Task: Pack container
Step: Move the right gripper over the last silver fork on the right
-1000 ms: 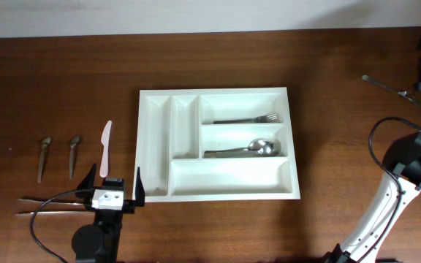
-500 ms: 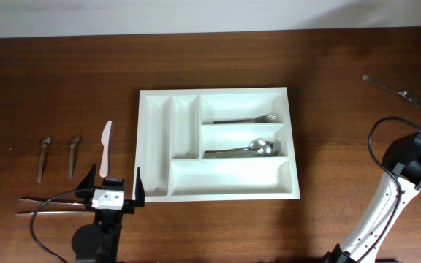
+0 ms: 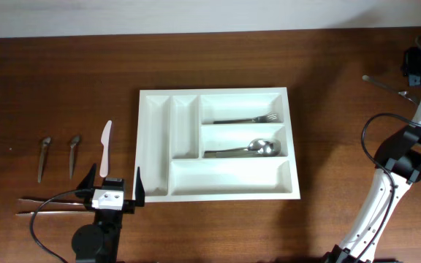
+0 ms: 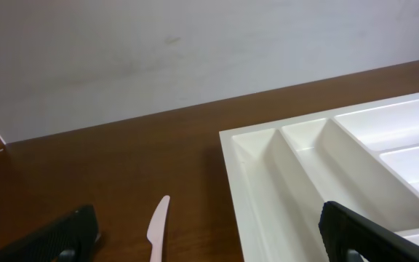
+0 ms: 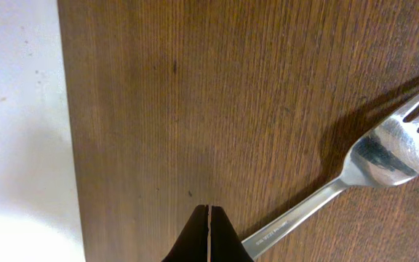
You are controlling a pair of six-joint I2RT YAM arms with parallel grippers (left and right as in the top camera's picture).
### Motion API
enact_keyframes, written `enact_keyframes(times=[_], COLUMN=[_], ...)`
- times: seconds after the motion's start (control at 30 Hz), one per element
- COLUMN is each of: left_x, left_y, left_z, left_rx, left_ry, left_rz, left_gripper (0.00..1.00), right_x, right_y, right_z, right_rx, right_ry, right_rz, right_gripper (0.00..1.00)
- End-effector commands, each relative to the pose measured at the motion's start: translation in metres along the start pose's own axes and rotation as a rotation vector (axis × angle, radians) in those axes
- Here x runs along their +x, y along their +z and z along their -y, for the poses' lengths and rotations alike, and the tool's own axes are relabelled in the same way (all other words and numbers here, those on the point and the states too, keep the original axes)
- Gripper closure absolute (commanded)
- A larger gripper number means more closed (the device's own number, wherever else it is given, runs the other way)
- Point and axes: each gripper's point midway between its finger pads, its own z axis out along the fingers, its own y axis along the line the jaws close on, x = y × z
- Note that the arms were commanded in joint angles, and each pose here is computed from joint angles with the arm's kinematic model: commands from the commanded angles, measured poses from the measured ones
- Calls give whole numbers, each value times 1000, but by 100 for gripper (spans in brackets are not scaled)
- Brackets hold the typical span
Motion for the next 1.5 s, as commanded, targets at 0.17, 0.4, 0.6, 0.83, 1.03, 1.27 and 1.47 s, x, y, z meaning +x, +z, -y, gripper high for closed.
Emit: enact_keyframes(times=[0.17, 0.4, 0.6, 0.83, 1.03, 1.27, 1.47], left_x=[2, 2, 2, 2, 2, 2, 2], left_y=[0, 0, 0, 0, 0, 0, 0], left_z=[-2, -2, -2, -2, -2, -2, -2], left_rx=[-13, -13, -13, -13, -13, -13, -13], left_ry=[16, 16, 16, 16, 16, 16, 16], left_rz=[-1, -1, -1, -1, -1, -1, -1], left_gripper=[1, 1, 1, 1, 1, 1, 1], right_x=[-2, 3, 5, 8, 14, 24, 32], right_y=[19, 35, 43, 51, 58, 66, 69], right_z=[15, 30, 33, 40, 42, 44, 51], right_rx=[56, 92, 95, 111, 118, 127, 156], right_ry=[-62, -57, -58, -57, -62, -72, -73], right_rz=[34, 14, 9, -2, -11, -27, -46], right_gripper=[96, 96, 96, 96, 96, 96, 96])
